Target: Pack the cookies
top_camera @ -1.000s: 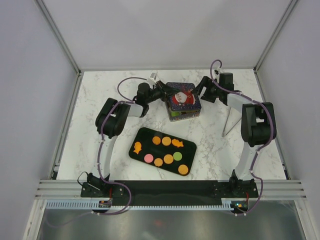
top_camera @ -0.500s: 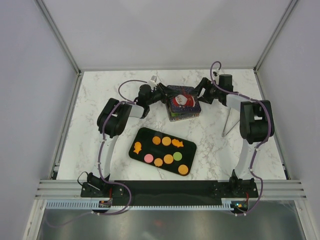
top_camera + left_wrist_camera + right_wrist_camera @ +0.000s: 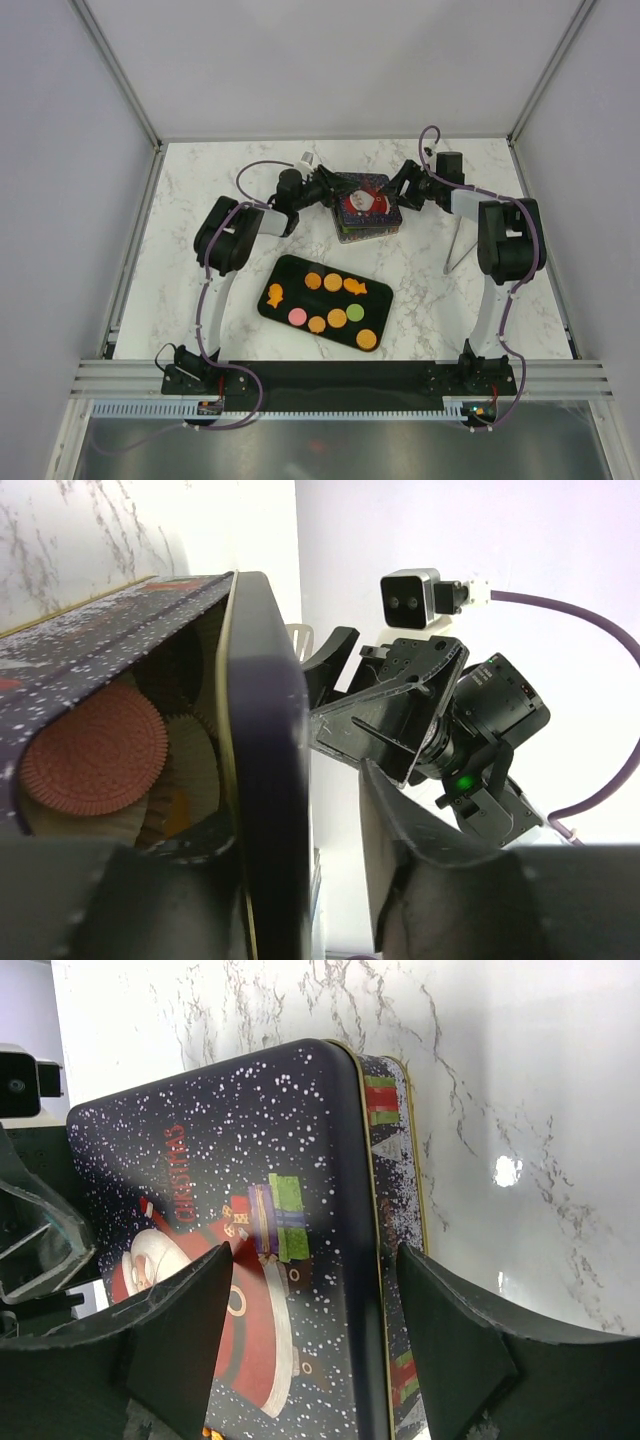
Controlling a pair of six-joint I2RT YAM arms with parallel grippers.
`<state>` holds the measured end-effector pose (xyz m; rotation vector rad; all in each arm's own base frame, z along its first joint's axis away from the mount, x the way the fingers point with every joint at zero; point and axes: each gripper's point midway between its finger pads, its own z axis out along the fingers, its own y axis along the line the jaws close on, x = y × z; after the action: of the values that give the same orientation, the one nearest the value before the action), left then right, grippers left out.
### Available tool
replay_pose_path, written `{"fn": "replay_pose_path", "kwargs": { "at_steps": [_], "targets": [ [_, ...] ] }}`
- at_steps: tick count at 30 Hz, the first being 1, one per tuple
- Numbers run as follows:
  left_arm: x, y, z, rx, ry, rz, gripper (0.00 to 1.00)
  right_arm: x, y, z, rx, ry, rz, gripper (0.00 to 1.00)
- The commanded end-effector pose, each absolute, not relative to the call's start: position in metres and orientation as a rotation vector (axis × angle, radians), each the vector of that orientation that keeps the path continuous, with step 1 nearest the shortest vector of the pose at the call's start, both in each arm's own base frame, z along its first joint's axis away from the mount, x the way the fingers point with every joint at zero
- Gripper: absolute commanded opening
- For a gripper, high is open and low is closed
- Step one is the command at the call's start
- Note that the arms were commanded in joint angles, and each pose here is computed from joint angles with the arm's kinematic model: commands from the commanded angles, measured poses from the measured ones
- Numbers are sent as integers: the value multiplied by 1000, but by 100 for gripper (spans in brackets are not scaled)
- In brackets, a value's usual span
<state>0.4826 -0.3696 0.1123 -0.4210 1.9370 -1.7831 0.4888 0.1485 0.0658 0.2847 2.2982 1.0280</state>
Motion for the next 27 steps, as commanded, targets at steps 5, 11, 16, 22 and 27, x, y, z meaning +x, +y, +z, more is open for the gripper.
{"fn": "replay_pose_path", "kwargs": {
  "at_steps": [5,11,16,22,27],
  "targets": [
    [485,-358,135,-405,1889,-1775,44,501,148,70,255,2261,1033,75],
    [483,-350,138,-402,1909,-1750,45,501,147,68,258,2268,1028,73],
    [481,-343,139,-408,1919,-1735,45,501,146,65,263,2273,1029,72],
    [479,-339,139,-396,1950,-1702,45,502,146,63,268,2276,1028,72],
    [479,-337,136,-386,2003,-1639,46,502,147,63,263,2276,1030,72]
  ]
}}
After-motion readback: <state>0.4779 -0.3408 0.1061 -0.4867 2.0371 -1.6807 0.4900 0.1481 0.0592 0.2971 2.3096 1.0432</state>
